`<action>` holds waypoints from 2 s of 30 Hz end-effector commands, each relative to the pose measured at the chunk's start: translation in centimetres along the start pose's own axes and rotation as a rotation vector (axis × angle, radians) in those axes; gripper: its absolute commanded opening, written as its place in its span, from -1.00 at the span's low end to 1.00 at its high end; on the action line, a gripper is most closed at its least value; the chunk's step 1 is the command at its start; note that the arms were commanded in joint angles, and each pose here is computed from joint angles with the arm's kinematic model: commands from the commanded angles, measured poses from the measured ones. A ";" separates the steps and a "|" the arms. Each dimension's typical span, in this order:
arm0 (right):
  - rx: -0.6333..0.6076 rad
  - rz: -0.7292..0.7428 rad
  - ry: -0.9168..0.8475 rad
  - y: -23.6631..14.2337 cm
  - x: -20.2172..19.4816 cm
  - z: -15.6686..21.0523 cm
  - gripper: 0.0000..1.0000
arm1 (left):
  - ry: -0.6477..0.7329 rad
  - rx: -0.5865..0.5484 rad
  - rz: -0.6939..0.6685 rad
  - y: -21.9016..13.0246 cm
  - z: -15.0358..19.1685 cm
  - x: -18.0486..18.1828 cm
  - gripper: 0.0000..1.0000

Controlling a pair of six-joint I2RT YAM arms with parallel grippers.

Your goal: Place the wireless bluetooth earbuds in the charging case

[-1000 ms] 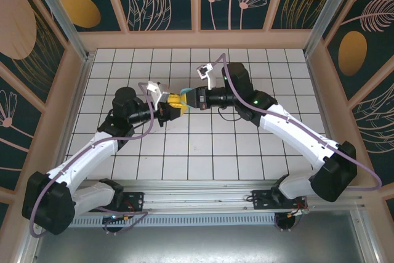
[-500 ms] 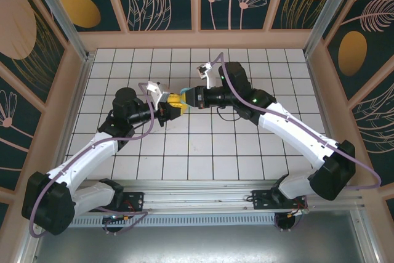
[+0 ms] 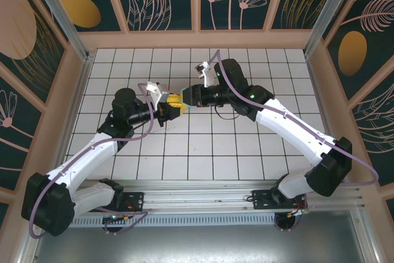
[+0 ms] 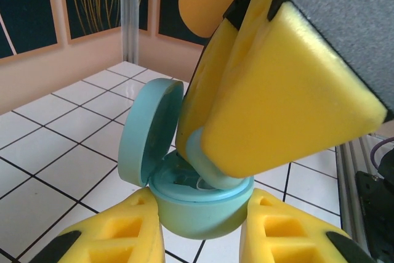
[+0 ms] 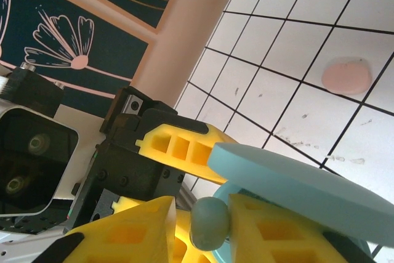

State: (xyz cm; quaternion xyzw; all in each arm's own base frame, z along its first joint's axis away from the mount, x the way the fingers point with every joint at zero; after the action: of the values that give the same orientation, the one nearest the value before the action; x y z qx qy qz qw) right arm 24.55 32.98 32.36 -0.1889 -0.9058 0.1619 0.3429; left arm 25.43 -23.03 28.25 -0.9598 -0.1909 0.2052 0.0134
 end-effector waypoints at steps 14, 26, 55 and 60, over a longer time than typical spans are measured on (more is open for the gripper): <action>0.046 0.107 0.002 0.5 -0.6 -1.0 -0.24 | 0.065 -0.058 0.036 -0.4 -1.5 -1.2 -1.00; 0.030 0.131 -0.017 0.2 -0.4 -2.1 -0.22 | 0.065 -0.056 0.036 -0.4 -1.3 -1.2 -1.00; 0.003 0.121 0.010 -0.6 1.0 -1.2 -0.22 | 0.070 -0.064 0.026 -0.8 -1.2 -1.3 -1.00; -0.011 0.121 0.008 -0.6 1.1 -1.6 -0.22 | 0.067 -0.063 0.026 -0.8 -1.1 -1.3 -1.00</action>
State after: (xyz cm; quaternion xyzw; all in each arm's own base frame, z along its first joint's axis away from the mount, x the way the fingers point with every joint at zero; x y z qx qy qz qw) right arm 24.83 33.49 33.37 -0.2356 -0.8898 0.1939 0.3394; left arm 25.15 -22.69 28.30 -0.9596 -0.1989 0.1988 0.0083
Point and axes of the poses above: each hand's point on the last joint's axis, 136 mm out from that joint toward the fingers, its own y axis out along the fingers, its own x axis along the line the jaws close on, z = x × y, the point moved 3 cm from there along -y, back along the fingers, and after that the axes turned 14 degrees about -y, right-handed, at the moved point
